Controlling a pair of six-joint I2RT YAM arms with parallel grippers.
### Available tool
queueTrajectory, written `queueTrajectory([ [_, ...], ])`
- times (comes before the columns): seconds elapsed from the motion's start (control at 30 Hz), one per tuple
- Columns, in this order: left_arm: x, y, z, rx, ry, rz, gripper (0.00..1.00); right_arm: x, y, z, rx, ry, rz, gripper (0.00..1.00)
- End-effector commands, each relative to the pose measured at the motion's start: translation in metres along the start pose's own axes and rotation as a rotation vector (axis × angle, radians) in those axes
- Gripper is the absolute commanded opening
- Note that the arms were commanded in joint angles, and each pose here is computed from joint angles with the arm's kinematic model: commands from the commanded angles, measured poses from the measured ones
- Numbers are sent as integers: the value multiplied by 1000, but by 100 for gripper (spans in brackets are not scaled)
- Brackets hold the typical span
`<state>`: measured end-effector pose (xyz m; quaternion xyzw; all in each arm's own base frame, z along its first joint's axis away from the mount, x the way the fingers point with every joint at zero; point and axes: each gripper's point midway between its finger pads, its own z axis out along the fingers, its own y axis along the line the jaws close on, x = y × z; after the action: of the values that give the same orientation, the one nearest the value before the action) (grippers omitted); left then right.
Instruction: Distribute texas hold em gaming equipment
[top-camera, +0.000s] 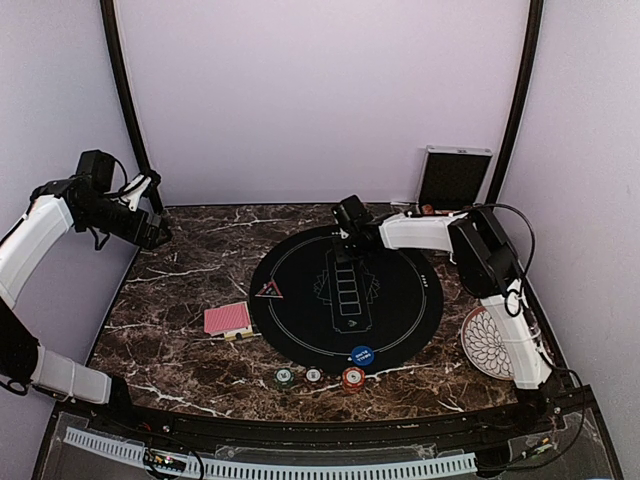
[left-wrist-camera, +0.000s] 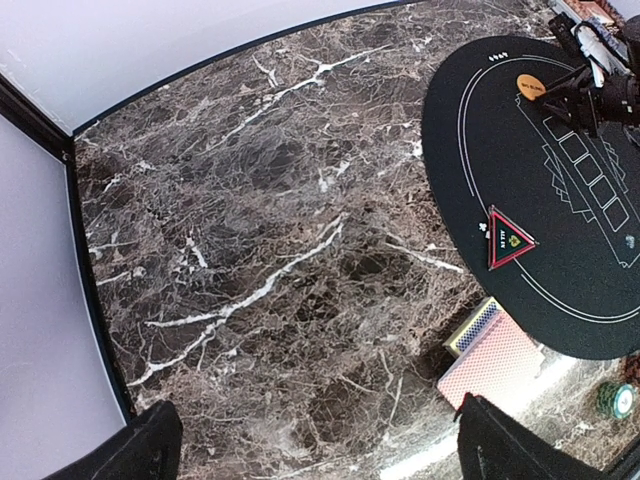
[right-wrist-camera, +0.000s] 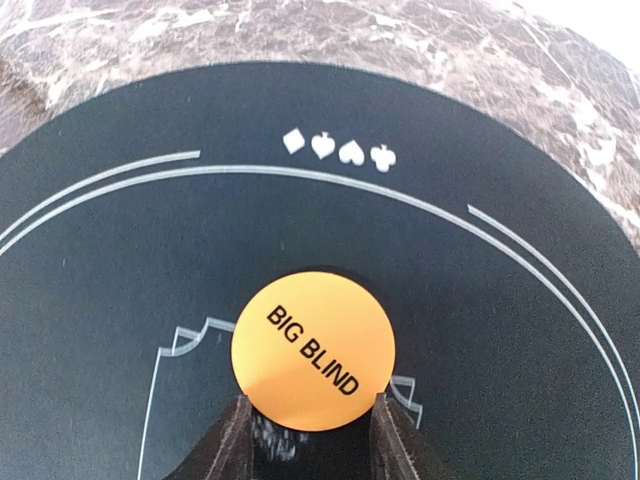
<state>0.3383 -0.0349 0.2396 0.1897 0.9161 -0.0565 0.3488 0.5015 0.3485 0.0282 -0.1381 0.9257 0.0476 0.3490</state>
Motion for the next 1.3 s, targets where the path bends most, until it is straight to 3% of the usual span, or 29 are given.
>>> queueTrajectory([
  [0.0, 10, -7, 0, 36, 30, 3, 99, 18, -8, 21, -1, 73, -31, 43],
  [0.23, 8, -9, 0, 44, 17, 0, 99, 14, 5, -33, -82, 67, -83, 63],
  [0.4, 9, -10, 3, 53, 23, -5, 99, 46, 20, -101, -119, 72, -167, 75],
  [0.53, 11, -10, 4, 55, 26, -4, 99, 96, 30, -141, -160, 134, -212, 80],
  [0.83, 8, -13, 4, 70, 23, -10, 99, 181, 58, -183, -240, 257, -319, 79],
  [1.27, 5, -15, -1, 77, 14, -8, 99, 216, 71, -184, -247, 336, -409, 74],
])
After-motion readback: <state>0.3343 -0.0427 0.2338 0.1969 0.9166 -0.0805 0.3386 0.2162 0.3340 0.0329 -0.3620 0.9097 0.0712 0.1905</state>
